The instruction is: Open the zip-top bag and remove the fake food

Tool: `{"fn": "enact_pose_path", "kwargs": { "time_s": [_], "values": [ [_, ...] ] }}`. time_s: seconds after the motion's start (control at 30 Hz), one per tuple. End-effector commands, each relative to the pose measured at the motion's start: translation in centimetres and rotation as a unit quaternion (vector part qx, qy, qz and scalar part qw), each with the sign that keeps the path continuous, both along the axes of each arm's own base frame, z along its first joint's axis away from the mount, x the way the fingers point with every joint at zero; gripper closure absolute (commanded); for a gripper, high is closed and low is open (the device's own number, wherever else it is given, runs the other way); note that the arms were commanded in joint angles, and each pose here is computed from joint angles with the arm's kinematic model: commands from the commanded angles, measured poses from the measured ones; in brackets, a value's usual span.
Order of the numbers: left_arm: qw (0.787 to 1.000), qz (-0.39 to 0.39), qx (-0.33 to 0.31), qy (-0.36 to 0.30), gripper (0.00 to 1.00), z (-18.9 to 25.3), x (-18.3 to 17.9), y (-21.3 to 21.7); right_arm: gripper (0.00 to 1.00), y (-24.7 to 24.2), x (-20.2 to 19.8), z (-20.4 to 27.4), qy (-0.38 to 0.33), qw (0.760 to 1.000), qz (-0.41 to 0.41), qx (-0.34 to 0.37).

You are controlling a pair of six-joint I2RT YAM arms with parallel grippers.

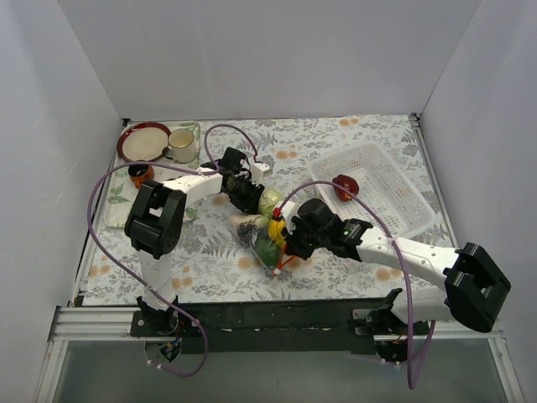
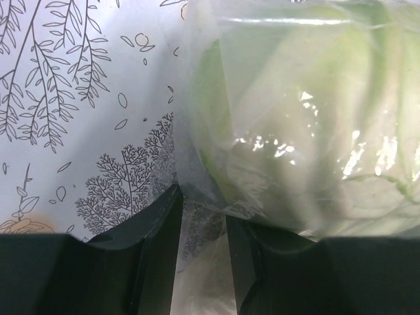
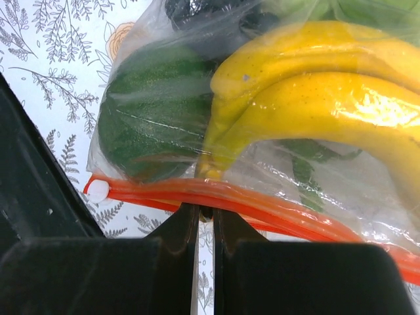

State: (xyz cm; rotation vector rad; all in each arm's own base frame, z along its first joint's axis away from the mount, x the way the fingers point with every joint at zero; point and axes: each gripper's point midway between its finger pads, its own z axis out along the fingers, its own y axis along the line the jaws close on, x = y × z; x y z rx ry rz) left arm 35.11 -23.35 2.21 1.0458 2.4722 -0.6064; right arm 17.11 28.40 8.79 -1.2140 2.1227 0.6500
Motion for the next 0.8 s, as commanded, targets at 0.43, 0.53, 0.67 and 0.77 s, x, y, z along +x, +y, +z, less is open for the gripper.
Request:
{"fn": "enact_pose_path", "kwargs": {
  "time_s": [0.43,0.53,0.67,0.77],
  "values": [
    [0.988,-0.014,0.154,-0.018,0.71,-6.3,-1.8,5.9,0.99,-3.6,-4.4,4.7,0.031,0.999,-0.01,0.042],
    [0.988,-0.015,0.153,-0.018,0.71,-6.3,-1.6,5.8,0.99,-4.1,-6.2,4.4,0.083,0.996,-0.004,0.031],
    [0.988,-0.013,0.151,-0.017,0.71,-6.1,-1.3,5.5,0.99,-4.1,-6.7,5.3,0.101,0.995,-0.001,0.02],
    [0.988,-0.014,0.151,-0.016,0.71,-6.0,-1.3,5.6,0.99,-4.3,-7.1,6.4,0.099,0.995,0.024,0.014]
  ]
}}
